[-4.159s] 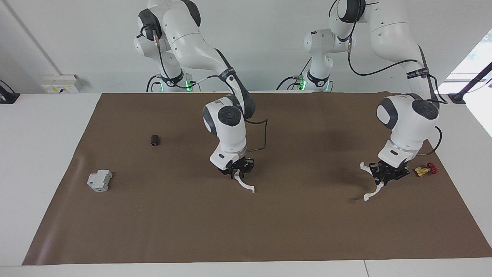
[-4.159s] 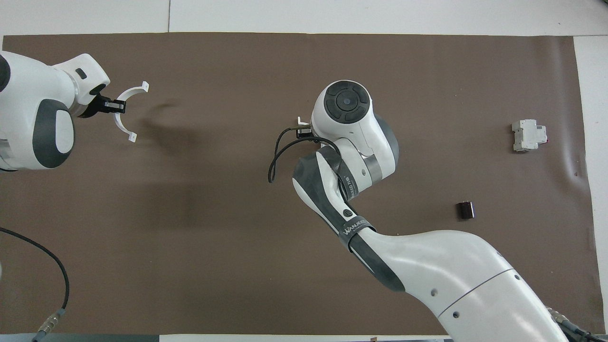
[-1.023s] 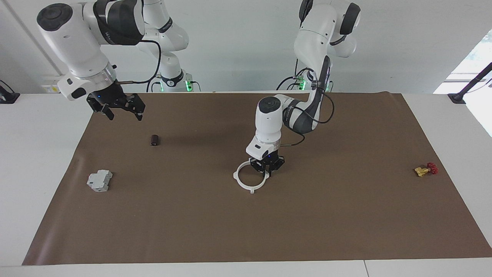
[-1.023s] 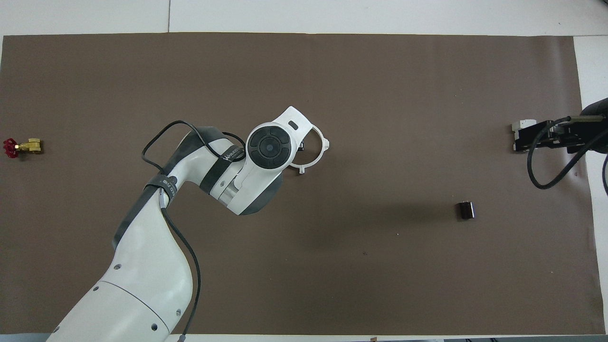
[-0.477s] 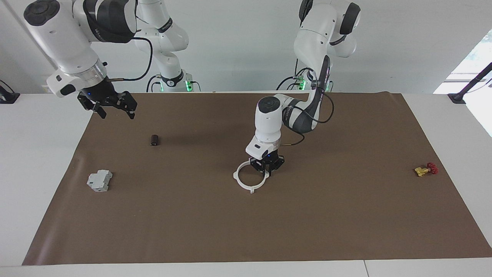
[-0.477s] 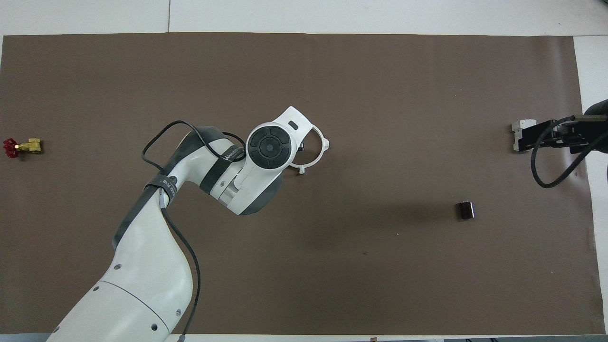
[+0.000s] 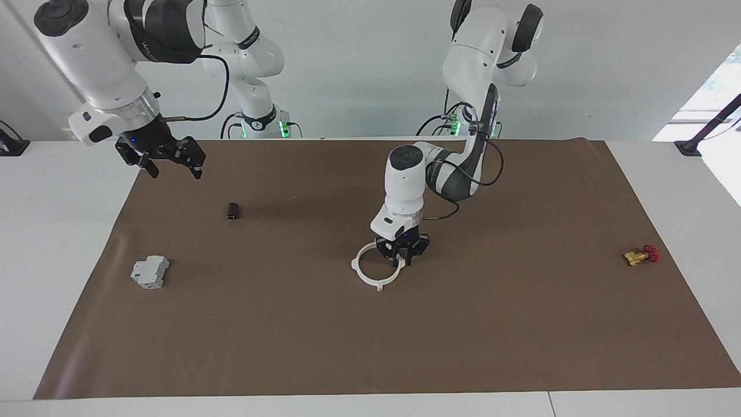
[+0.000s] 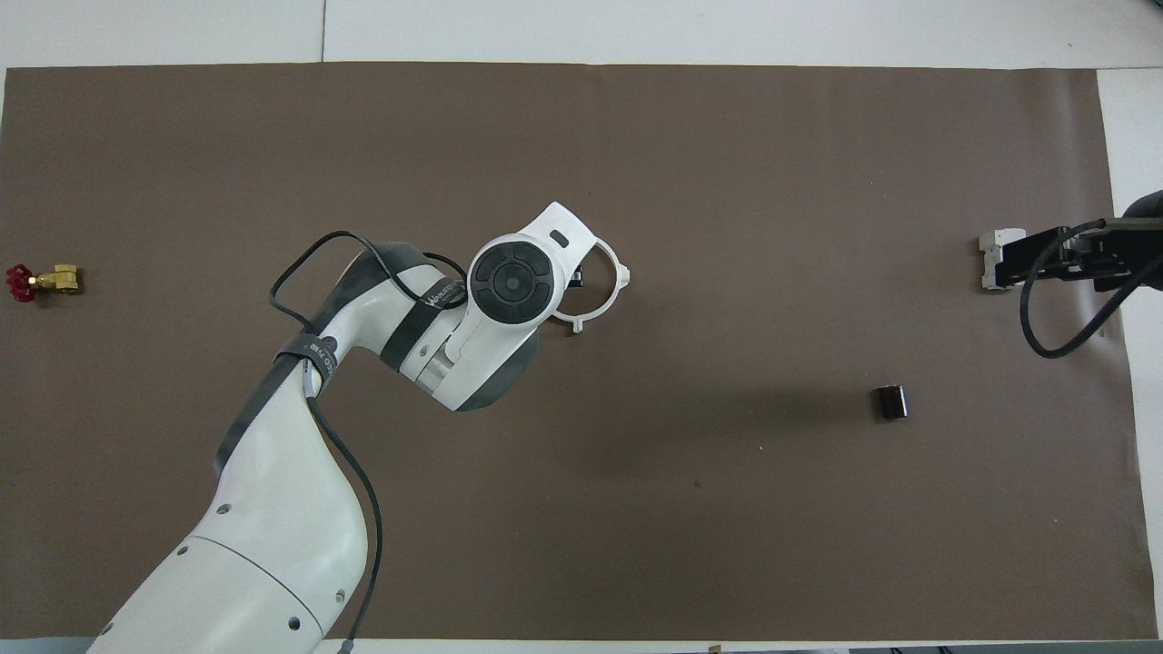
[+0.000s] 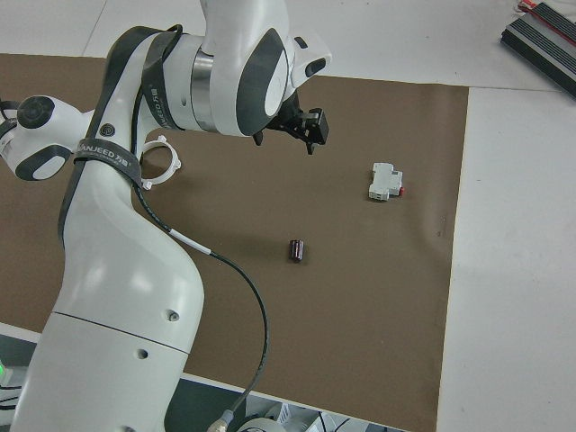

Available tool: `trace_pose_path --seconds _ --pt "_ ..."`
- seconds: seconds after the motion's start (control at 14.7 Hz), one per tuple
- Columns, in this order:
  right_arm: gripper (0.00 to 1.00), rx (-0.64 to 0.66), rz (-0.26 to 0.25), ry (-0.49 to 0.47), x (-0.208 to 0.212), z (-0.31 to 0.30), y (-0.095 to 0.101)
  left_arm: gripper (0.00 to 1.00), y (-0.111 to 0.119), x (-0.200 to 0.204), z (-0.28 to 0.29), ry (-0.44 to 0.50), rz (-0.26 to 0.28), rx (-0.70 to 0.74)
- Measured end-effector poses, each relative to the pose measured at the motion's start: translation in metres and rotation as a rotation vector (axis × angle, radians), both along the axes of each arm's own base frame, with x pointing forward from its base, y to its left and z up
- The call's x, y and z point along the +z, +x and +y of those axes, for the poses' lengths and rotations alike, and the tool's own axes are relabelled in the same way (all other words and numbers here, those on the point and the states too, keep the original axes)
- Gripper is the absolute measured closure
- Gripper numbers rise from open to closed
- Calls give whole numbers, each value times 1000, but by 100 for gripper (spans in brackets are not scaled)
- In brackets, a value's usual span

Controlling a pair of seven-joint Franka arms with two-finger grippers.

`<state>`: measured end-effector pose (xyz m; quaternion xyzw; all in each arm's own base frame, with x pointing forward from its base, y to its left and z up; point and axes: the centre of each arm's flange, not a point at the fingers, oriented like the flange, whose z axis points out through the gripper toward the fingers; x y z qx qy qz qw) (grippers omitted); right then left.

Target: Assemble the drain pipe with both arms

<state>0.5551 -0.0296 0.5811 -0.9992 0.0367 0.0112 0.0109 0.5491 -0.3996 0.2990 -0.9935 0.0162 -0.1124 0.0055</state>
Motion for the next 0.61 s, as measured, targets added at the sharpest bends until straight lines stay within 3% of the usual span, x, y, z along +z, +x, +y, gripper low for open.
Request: trace_pose_path --seconds 0.2,0.27,0.41,0.61 --pt "0 0 0 0 0 0 0 20 8 9 8 -14 -20 19" --pt "0 0 0 0 0 0 0 4 14 20 16 -23 -33 34" --pt "0 0 0 0 0 0 0 0 28 52 43 -34 -55 80" --pt "0 0 -1 0 0 0 0 0 38 94 109 -8 -38 181"
